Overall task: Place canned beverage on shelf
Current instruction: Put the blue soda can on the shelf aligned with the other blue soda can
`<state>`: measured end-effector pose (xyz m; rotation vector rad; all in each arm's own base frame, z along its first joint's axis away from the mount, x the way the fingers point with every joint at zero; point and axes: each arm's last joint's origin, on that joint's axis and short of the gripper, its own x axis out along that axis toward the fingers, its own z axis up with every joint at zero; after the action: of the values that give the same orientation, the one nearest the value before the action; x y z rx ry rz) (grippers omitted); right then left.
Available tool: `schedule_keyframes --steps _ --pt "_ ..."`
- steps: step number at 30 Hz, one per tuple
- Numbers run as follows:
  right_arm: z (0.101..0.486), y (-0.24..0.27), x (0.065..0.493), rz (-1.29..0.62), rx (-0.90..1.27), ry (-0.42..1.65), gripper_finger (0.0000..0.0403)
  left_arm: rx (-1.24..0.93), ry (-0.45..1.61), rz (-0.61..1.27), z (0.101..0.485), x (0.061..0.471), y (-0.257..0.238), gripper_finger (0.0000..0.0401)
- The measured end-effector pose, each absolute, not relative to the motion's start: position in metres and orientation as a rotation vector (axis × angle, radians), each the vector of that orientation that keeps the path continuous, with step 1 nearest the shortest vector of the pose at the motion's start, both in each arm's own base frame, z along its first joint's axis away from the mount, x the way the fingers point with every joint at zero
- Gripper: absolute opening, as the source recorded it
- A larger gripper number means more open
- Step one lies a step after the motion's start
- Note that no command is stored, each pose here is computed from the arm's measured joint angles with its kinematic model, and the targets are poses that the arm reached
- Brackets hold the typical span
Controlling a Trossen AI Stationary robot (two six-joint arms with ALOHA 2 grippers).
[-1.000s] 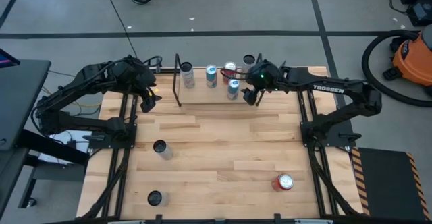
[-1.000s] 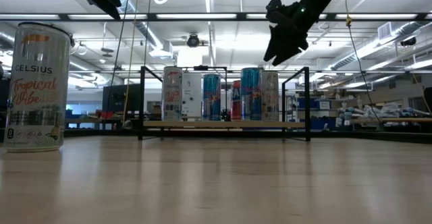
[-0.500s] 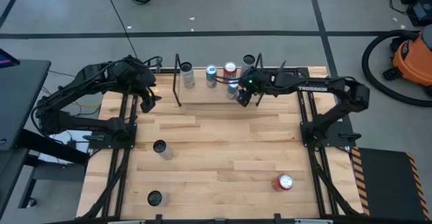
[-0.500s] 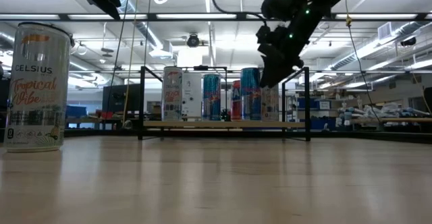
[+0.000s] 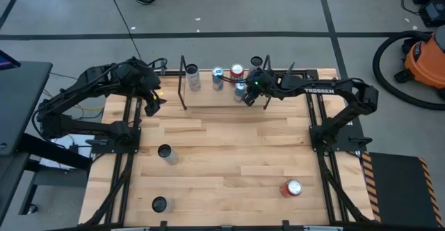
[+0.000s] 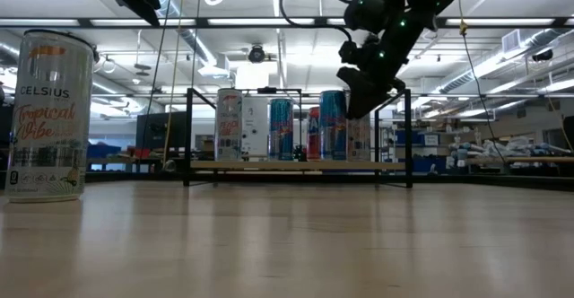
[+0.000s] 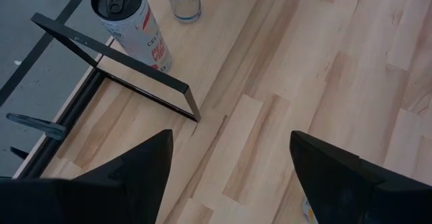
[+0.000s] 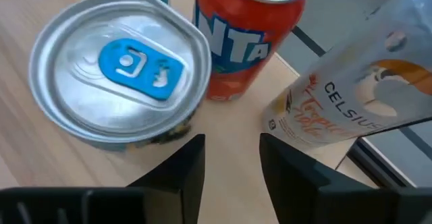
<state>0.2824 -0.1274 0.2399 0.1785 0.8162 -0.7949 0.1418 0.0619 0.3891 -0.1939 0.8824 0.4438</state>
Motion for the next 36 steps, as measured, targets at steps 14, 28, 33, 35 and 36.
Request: schedule_keyframes --steps 14,28,33,35,36 --pt "0.246 -0.128 0.29 -0.749 0.227 0.71 0.0142 -0.193 0.883 0.444 0.389 0.142 0.062 0.03" --pt "0.236 -0.13 0.303 -0.681 0.274 0.674 0.0142 -0.193 0.879 0.444 0.389 0.142 0.062 0.03" --pt "0.225 -0.133 0.311 -0.671 0.277 0.672 0.0142 -0.192 0.877 0.444 0.389 0.142 0.062 0.03" --pt "0.224 -0.134 0.314 -0.665 0.28 0.658 0.0142 -0.193 0.878 0.444 0.389 0.142 0.062 0.03" --pt "0.223 -0.134 0.315 -0.661 0.283 0.654 0.0142 -0.192 0.878 0.444 0.389 0.142 0.062 0.03"
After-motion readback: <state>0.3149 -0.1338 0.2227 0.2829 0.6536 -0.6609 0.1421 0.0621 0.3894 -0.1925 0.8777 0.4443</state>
